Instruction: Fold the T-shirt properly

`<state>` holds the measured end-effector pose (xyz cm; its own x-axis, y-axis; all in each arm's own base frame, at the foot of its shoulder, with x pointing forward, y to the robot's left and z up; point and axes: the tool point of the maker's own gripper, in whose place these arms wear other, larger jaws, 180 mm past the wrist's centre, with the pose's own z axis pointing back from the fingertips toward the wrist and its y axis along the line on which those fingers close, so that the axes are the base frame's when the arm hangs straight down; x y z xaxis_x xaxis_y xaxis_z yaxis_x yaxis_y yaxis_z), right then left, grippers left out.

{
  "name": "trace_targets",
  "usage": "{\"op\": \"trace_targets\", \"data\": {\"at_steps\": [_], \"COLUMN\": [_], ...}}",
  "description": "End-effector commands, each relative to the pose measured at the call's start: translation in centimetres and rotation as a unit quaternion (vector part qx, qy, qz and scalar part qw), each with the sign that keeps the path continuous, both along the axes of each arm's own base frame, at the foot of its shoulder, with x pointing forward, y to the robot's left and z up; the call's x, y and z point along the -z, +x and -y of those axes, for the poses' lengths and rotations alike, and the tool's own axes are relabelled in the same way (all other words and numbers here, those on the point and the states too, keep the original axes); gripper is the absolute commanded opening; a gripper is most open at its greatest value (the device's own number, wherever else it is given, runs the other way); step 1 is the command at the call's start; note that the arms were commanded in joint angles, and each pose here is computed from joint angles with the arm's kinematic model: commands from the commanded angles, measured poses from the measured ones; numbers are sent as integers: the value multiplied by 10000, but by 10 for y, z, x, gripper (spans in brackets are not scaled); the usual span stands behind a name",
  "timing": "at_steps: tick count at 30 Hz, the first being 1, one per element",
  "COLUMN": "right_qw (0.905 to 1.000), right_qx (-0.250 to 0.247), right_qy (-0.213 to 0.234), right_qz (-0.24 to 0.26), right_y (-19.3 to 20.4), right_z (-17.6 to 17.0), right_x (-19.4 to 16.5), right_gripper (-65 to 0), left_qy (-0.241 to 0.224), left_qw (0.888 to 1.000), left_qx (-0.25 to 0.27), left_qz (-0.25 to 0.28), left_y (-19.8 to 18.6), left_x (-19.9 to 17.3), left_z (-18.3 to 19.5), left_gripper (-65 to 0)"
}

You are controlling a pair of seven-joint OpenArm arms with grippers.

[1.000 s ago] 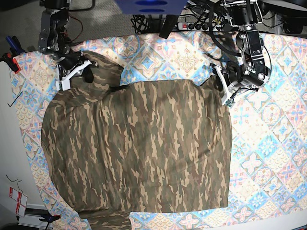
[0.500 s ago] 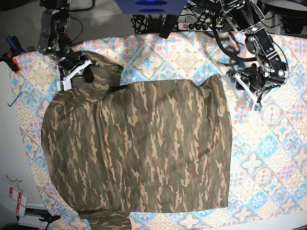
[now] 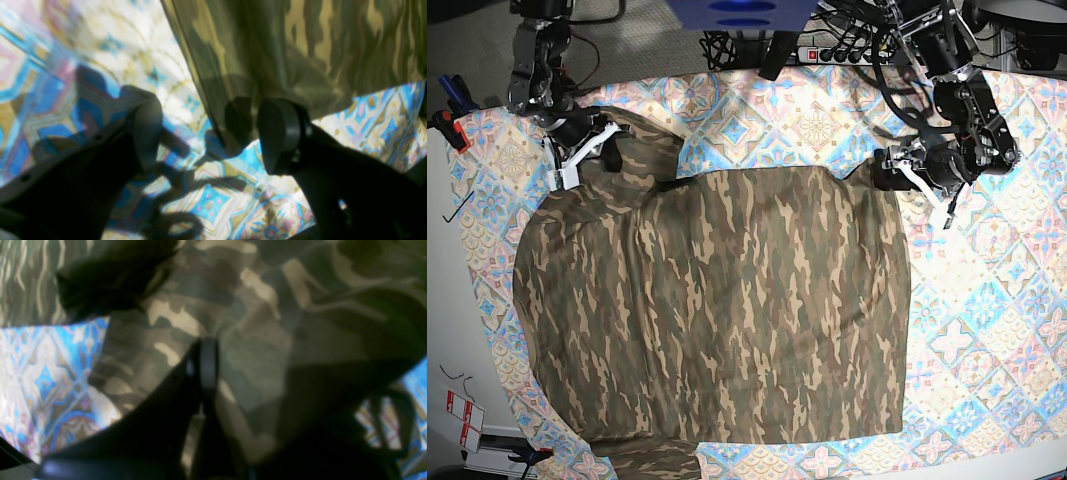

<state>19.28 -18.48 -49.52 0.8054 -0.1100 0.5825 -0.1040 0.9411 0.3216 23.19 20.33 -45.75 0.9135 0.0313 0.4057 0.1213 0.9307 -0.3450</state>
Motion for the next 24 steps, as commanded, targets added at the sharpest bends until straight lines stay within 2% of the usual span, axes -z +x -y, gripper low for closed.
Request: {"op": "trace_targets", "data": {"at_steps": [1,5,10,17,20,24], "right_qw": [9955,9954,9953,9953,9953,9953], "right_qx": [-241,-243,-245,-245,-245,-245], "right_qy": [-471,-472,-473,-473,-473,-473], "right_qz": [-789,-797,-804,-804,-804,-804], "right_y": [-33,-33,-33,-33,-33,-33], "right_z": [8,8,8,8,8,8], "right_x": [24,24,24,24,24,24], "right_gripper": [-640,-640,-640,-640,-640,-640], "left_qy": [-1,-111,-327,-254,-60,66], "left_qw": [9997,9977,9951,9953,9955,9954], "left_qx": [118,634,919,922,945,928], "left_qz": [214,191,151,117,69,231], "left_y": [13,16,15,13,12,18], "left_x": [-9,-6,-3,-1,2,4], "left_z": [4,38,74,71,65,65], "left_gripper": [-226,-229,-230,-235,-290,-442]}}
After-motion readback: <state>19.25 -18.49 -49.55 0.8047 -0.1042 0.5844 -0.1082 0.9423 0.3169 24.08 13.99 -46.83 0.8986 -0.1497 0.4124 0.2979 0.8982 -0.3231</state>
